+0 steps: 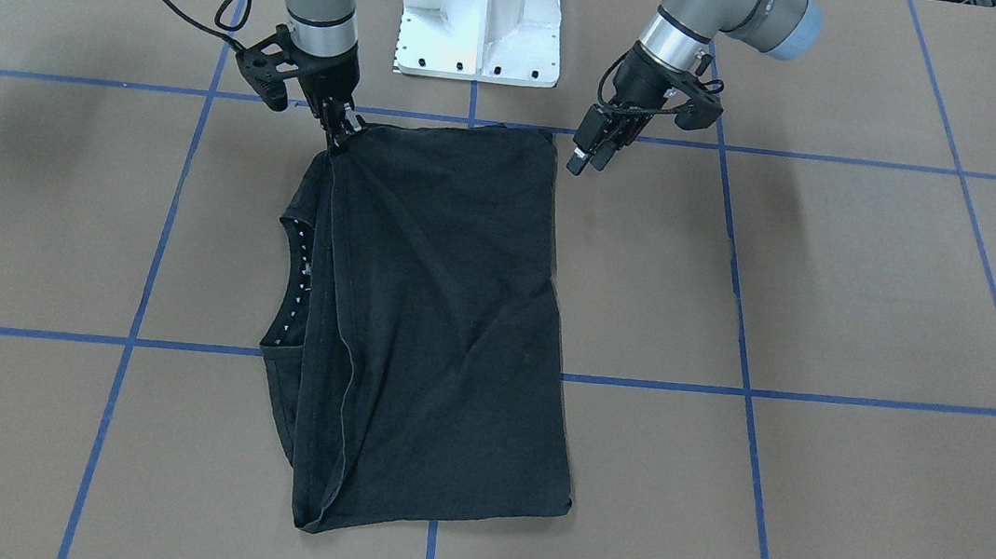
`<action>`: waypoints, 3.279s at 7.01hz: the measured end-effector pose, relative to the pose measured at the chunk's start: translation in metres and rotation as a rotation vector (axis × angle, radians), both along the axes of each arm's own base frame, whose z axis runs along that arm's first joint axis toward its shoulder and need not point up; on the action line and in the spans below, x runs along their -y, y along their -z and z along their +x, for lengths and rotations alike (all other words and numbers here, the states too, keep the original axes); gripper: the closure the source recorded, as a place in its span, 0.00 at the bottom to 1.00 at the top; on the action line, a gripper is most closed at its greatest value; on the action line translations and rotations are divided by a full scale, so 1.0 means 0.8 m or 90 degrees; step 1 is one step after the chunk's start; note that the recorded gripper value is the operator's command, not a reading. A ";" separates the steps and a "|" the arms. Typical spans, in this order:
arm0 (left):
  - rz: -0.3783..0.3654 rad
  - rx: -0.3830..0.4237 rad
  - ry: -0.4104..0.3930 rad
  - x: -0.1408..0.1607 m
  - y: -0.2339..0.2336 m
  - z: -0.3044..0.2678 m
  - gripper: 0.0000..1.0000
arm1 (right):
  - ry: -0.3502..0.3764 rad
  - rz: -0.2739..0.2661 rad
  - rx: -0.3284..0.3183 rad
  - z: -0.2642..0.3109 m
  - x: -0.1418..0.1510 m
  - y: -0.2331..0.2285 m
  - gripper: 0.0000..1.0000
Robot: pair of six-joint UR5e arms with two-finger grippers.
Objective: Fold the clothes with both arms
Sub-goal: 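Move the left gripper to the shirt's near edge while the right gripper holds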
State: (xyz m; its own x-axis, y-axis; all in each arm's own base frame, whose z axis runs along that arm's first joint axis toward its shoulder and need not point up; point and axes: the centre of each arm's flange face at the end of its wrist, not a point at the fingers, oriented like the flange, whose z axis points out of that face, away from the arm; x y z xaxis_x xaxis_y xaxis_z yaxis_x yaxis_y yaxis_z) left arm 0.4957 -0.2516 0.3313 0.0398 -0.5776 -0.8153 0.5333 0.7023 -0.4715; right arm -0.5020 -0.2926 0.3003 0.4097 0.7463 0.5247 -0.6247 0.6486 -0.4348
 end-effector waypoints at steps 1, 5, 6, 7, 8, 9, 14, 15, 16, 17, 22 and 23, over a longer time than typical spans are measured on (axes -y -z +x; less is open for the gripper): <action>-0.007 0.000 0.002 -0.007 -0.002 0.009 0.32 | 0.000 0.000 0.000 0.000 0.000 0.000 1.00; -0.010 -0.015 -0.031 -0.045 0.012 0.036 0.34 | 0.001 0.000 0.001 -0.001 -0.001 0.001 1.00; -0.011 -0.012 -0.041 -0.056 0.009 0.042 0.36 | 0.001 0.000 0.001 -0.001 -0.001 0.000 1.00; -0.011 -0.011 -0.050 -0.065 0.009 0.047 0.36 | 0.002 0.000 0.001 0.000 -0.001 0.000 1.00; -0.011 -0.012 -0.056 -0.071 0.010 0.049 0.37 | 0.001 0.000 0.002 0.000 -0.001 0.001 1.00; -0.011 -0.013 -0.059 -0.074 0.011 0.051 0.37 | 0.001 0.000 0.003 0.001 -0.001 0.002 1.00; -0.011 -0.014 -0.062 -0.077 0.013 0.058 0.44 | 0.002 0.000 0.003 0.002 -0.002 0.002 1.00; -0.012 -0.012 -0.061 -0.077 0.011 0.060 0.64 | 0.002 0.000 0.003 0.002 -0.002 0.002 1.00; -0.012 -0.011 -0.061 -0.077 0.011 0.063 1.00 | 0.002 0.000 0.003 0.002 -0.002 0.002 1.00; -0.014 -0.013 -0.060 -0.076 0.012 0.065 1.00 | 0.002 0.000 0.002 0.002 -0.002 0.001 1.00; -0.013 -0.033 -0.043 -0.068 0.029 0.048 1.00 | 0.002 0.000 0.002 0.002 -0.002 0.001 1.00; -0.014 -0.038 -0.043 -0.070 0.038 0.035 1.00 | 0.002 0.001 0.004 0.003 -0.002 0.002 1.00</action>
